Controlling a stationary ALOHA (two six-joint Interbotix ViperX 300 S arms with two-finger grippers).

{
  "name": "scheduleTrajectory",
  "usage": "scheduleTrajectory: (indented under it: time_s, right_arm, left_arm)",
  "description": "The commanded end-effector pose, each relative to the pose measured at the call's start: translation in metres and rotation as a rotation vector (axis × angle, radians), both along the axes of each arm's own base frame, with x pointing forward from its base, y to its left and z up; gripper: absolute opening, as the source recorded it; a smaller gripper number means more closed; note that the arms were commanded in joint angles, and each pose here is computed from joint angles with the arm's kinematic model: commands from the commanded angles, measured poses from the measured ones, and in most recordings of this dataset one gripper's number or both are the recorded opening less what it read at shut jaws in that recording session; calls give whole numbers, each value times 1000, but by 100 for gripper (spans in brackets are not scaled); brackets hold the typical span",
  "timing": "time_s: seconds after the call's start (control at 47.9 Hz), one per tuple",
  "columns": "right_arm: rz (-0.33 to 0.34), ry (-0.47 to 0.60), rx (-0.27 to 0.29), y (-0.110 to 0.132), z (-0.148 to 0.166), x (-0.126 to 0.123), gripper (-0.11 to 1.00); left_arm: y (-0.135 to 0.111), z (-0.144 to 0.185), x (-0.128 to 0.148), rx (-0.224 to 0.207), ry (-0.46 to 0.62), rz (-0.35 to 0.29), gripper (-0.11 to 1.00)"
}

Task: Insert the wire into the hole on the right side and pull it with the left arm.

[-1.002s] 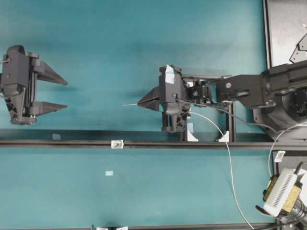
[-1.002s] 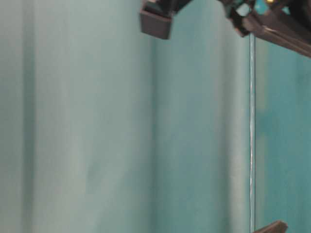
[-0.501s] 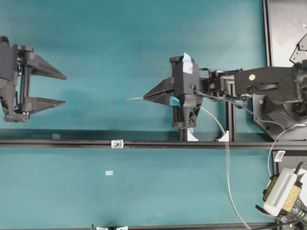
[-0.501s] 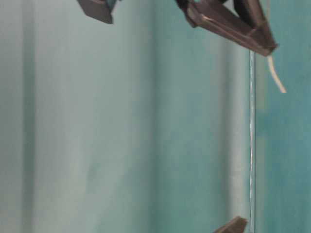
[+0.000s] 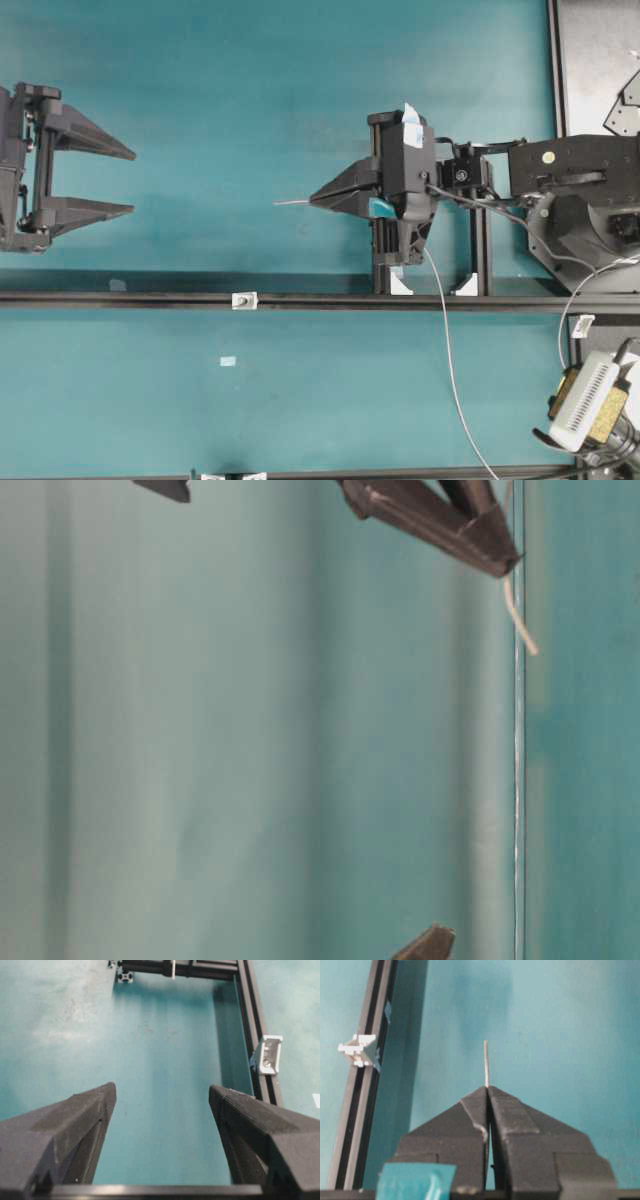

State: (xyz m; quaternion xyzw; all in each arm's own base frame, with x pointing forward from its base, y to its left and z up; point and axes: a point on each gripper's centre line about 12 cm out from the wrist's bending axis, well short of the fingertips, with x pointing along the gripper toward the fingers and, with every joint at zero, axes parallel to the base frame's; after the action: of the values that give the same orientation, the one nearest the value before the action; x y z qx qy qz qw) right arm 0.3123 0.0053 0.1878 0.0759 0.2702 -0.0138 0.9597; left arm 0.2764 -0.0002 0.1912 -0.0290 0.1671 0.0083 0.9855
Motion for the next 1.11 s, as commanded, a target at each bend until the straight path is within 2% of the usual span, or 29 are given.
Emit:
scheduleTrajectory:
  time_s: [0.0, 0.146, 0.397, 0.522, 0.626, 0.814, 1.086]
  right_arm:
    - [7, -23, -1, 2, 4, -2, 3]
    - [33, -70, 8, 11, -3, -9, 3]
    - [66, -214, 38, 25, -8, -19, 3]
    - [77, -245, 56, 34, -12, -20, 3]
    - [82, -247, 59, 40, -18, -18, 3]
    - [63, -273, 36, 54, -34, -11, 3]
    - [0, -293, -53, 81, -49, -12, 3]
  left_arm:
    - [-2, 6, 6, -11, -35, -4, 93]
    - [-9, -2, 8, -31, -53, -19, 93]
    - [-24, -22, 7, -72, -154, -56, 93]
    - [-30, -34, 10, -94, -162, -68, 93]
    - [-37, -46, 17, -94, -150, -88, 93]
    - [-48, -65, 26, -93, -155, -117, 93]
    - [-58, -85, 39, -93, -181, -144, 93]
